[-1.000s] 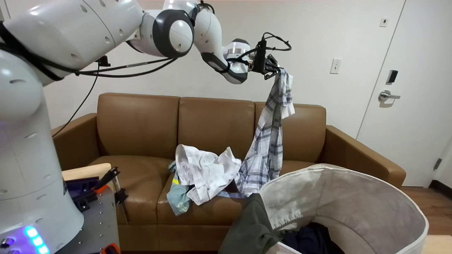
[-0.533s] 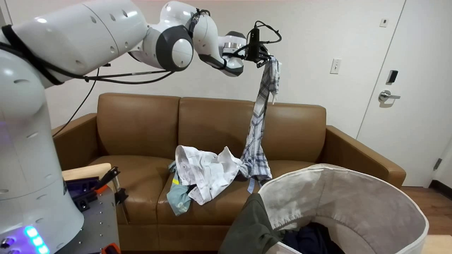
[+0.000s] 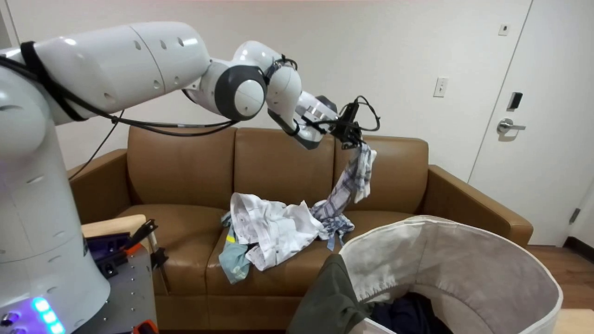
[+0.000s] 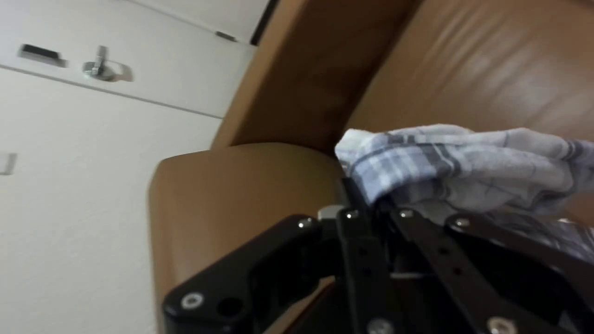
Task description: Take the clothes from the bag and put them on the couch
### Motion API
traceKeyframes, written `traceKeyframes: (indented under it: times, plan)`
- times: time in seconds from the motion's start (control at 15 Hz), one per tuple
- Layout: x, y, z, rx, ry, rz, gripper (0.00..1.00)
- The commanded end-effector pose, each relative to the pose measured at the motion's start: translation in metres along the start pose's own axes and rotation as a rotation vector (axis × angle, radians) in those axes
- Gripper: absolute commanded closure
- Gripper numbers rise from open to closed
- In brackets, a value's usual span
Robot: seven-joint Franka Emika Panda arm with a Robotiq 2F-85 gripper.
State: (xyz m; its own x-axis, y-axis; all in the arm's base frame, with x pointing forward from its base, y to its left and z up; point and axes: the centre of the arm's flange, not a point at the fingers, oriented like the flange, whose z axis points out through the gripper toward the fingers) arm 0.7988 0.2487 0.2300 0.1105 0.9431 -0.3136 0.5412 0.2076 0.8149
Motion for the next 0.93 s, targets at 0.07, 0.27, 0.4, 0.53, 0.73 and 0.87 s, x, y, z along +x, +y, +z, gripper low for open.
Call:
traceKeyframes:
  times: [0.07,0.27,0.4,0.53,0.73,0.87]
  plan:
    - [0.015,-0.114,0.034,0.240,0.077,-0.038,0.91]
    - [0.038,-0.155,0.025,0.337,0.203,-0.044,0.90]
    - [0.056,-0.167,0.020,0.383,0.299,-0.046,0.91]
    - [0.065,-0.177,0.014,0.445,0.381,-0.056,0.91]
    - [0.063,-0.190,0.010,0.587,0.425,-0.087,0.66]
    - [0.056,-0.192,0.011,0.684,0.435,-0.124,0.58]
